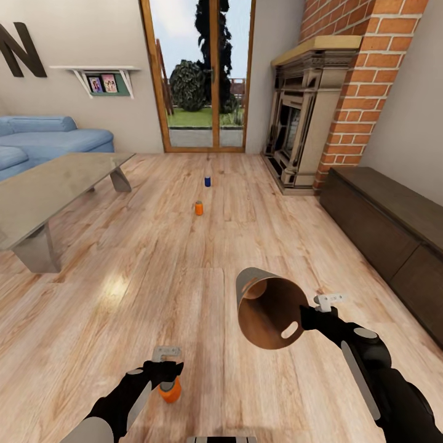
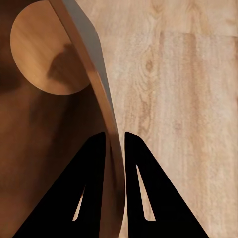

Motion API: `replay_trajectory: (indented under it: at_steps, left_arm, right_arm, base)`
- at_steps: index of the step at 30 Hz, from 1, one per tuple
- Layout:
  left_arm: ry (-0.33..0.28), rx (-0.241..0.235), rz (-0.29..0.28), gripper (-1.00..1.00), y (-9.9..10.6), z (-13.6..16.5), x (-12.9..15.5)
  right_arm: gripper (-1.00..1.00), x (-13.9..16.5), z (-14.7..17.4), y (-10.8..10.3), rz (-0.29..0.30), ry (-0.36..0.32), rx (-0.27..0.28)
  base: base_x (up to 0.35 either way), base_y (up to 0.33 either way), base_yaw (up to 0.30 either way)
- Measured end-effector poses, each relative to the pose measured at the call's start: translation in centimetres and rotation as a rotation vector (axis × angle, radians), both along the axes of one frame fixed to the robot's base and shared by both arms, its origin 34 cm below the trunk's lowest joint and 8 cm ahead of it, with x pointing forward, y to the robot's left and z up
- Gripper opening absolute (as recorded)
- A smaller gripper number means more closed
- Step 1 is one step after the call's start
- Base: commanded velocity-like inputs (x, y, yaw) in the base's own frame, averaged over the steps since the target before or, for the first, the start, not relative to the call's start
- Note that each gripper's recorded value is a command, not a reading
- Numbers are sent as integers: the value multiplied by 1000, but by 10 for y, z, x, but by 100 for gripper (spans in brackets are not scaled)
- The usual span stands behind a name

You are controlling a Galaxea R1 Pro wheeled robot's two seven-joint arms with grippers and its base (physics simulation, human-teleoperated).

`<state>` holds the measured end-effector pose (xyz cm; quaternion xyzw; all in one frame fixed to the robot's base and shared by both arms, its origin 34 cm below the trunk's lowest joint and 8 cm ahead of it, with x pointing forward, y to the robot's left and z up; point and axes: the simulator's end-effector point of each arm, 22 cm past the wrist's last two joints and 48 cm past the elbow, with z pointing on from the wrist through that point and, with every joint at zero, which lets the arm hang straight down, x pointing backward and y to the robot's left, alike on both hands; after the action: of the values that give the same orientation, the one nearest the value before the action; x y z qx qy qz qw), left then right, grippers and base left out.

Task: Put the three can of soda from the living room inside the tash can in the kitchen.

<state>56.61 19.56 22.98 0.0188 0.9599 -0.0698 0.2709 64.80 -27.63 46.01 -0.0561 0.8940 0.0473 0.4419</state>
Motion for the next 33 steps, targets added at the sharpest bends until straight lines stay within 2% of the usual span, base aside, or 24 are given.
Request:
replay_trajectory:
  at_steps: [17, 33]
  left_arm:
    - [70, 0, 2, 100, 1, -35, -21]
    - [68, -1, 4, 100, 1, -34, -20]
  right_arm:
    - [-100, -5, -42, 2, 4, 72, -3]
    - [-100, -5, -42, 2, 5, 72, -3]
  base:
    - [0, 0, 0]
    - [0, 0, 0]
